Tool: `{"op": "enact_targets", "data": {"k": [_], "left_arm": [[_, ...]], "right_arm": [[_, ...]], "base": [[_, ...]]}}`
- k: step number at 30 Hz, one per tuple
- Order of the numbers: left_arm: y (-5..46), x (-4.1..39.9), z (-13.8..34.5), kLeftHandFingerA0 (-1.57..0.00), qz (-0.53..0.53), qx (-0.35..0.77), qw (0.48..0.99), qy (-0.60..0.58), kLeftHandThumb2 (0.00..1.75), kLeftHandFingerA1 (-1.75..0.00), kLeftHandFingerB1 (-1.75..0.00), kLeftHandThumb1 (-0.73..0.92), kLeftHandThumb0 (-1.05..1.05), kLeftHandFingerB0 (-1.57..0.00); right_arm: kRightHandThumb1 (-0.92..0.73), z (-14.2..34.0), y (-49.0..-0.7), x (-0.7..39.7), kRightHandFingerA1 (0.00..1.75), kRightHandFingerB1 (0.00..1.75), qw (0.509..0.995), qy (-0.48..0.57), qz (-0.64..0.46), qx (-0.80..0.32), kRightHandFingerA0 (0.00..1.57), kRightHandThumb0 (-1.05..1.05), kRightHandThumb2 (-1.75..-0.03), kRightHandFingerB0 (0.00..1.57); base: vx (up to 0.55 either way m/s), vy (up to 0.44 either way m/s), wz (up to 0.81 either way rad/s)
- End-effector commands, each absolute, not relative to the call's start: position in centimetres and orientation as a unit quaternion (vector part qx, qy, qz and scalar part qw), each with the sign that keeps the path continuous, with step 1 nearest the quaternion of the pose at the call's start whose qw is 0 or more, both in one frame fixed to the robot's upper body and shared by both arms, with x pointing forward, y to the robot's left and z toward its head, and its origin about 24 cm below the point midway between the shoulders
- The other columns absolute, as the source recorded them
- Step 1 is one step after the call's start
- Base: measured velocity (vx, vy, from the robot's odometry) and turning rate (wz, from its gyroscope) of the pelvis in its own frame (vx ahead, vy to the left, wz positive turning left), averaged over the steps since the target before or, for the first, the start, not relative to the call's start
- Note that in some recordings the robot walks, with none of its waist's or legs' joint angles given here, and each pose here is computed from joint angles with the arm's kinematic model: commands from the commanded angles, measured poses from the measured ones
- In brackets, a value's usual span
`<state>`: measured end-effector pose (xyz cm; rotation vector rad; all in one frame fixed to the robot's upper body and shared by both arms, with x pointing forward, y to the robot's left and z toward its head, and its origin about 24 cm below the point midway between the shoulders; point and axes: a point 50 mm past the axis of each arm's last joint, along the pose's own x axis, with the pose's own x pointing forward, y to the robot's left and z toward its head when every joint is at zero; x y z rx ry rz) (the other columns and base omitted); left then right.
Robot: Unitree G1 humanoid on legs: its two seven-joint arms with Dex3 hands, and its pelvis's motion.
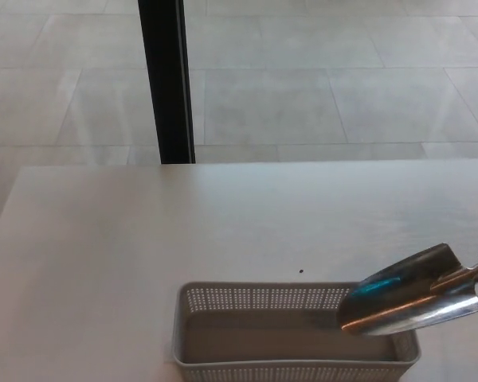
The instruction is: A garden tool is kept on the righthand side and a container is kept on the lefthand side on a desk infront of the robot. the robot uses its right hand to pick up the garden tool and makes a scooping motion inside the container
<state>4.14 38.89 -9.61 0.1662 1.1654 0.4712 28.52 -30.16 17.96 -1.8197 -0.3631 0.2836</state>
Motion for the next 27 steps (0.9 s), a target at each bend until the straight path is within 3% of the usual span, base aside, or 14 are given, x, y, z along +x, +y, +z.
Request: {"op": "enact_targets", "data": {"k": [1,7,8,9,12,13,14,15,17,18,20,21,26,27], "left_arm": [[39.3,4.0,-9.3,-1.11,0.229,0.08,0.807,0.538,0.8,-1.09,-1.01,-0.24,-0.14,-0.97],[39.4,4.2,-9.2,-1.1,0.225,0.076,0.811,0.535,0.79,-1.1,-1.01,-0.26,-0.14,-0.97],[39.4,4.2,-9.2,-0.97,0.225,0.078,0.81,0.536,1.32,-1.25,-1.15,-0.37,-0.58,-0.86],[39.4,4.1,-9.2,-0.97,0.224,0.082,0.808,0.539,1.32,-1.25,-1.15,-0.37,-0.58,-0.86],[39.4,4.2,-9.2,-0.97,0.23,0.075,0.81,0.534,1.34,-1.25,-1.18,-0.42,-0.52,-0.85],[39.3,4.2,-9.2,-0.93,0.23,0.076,0.809,0.536,1.33,-1.28,-1.18,-0.41,-0.52,-0.84],[39.3,4.2,-9.3,-0.92,0.229,0.076,0.808,0.538,1.33,-1.23,-1.14,-0.37,-0.55,-0.84],[39.2,4.1,-9.3,-0.92,0.226,0.075,0.809,0.537,1.31,-1.23,-1.14,-0.39,-0.52,-0.86],[39.2,4.1,-9.3,-0.89,0.22,0.076,0.811,0.537,1.3,-1.26,-1.15,-0.38,-0.58,-0.85],[39.3,4.2,-9.3,-0.83,0.216,0.081,0.811,0.537,1.34,-1.28,-1.16,-0.38,-0.62,-0.8],[39.3,4.2,-9.3,-0.85,0.224,0.073,0.81,0.538,1.34,-1.25,-1.14,-0.38,-0.56,-0.79],[39.3,4.2,-9.3,-0.85,0.225,0.074,0.809,0.538,1.33,-1.26,-1.15,-0.39,-0.56,-0.81],[39.1,4.2,-9.4,-0.97,0.227,0.072,0.808,0.538,1.33,-1.26,-1.17,-0.42,-0.5,-0.86],[39.1,4.2,-9.4,-0.93,0.221,0.074,0.811,0.537,1.33,-1.22,-1.12,-0.33,-0.72,-0.86]], "right_arm": [[-0.58,16.9,-30.1,28.7,1.75,1.25,0.568,-0.13,0.118,-0.804,0.9,-0.26,-0.73,0.85],[-0.62,16.1,-29.6,28.7,1.75,1.45,0.557,-0.125,0.124,-0.812,0.88,-0.27,-0.73,0.76],[-0.65,16.1,-29.5,28.8,1.75,1.45,0.549,-0.116,0.126,-0.818,0.87,-0.31,-0.66,0.75],[-0.65,16.1,-29.3,28.8,1.75,1.45,0.542,-0.111,0.127,-0.823,0.87,-0.31,-0.66,0.75],[-0.53,16.1,-29.0,28.9,1.32,1.08,0.529,-0.097,0.128,-0.834,1.14,-0.38,-0.96,0.87],[-0.68,16.1,-28.9,28.9,1.75,1.24,0.527,-0.09,0.13,-0.835,0.86,-0.32,-0.66,0.81],[-0.52,16.1,-28.7,28.9,1.34,1.13,0.525,-0.083,0.131,-0.837,1.15,-0.42,-0.96,0.88],[-0.72,16.1,-28.4,29.0,1.75,1.4,0.519,-0.073,0.132,-0.841,0.87,-0.37,-0.7,0.75],[-0.73,16.0,-27.8,29.0,1.75,1.37,0.512,-0.053,0.132,-0.847,0.86,-0.38,-0.67,0.76],[-0.58,16.0,-27.5,29.1,1.34,1.06,0.51,-0.037,0.133,-0.849,1.14,-0.44,-1.0,0.82],[-0.54,15.8,-26.9,29.1,1.34,1.08,0.506,-0.033,0.135,-0.851,1.15,-0.45,-0.97,0.83],[-0.75,15.7,-26.1,29.1,1.74,0.93,0.51,-0.024,0.14,-0.848,0.84,-0.39,-0.65,0.8],[-0.63,15.7,-24.1,29.0,1.75,1.07,0.503,-0.014,0.146,-0.852,0.9,-0.39,-0.73,0.79],[-0.52,15.7,-23.7,28.9,1.31,1.03,0.491,-0.009,0.148,-0.858,1.14,-0.46,-1.02,0.81]], "base": [[0.0,0.0,0.0],[0.0,0.0,0.0],[0.0,0.0,0.0],[0.0,0.0,0.0],[0.0,0.0,0.0],[0.0,0.0,0.0],[0.0,0.0,0.0],[0.0,0.0,0.0],[0.0,0.0,0.0],[0.0,0.0,0.0],[0.0,0.0,0.0],[0.0,0.0,0.0],[0.0,0.0,0.0],[0.0,0.0,0.0]]}}
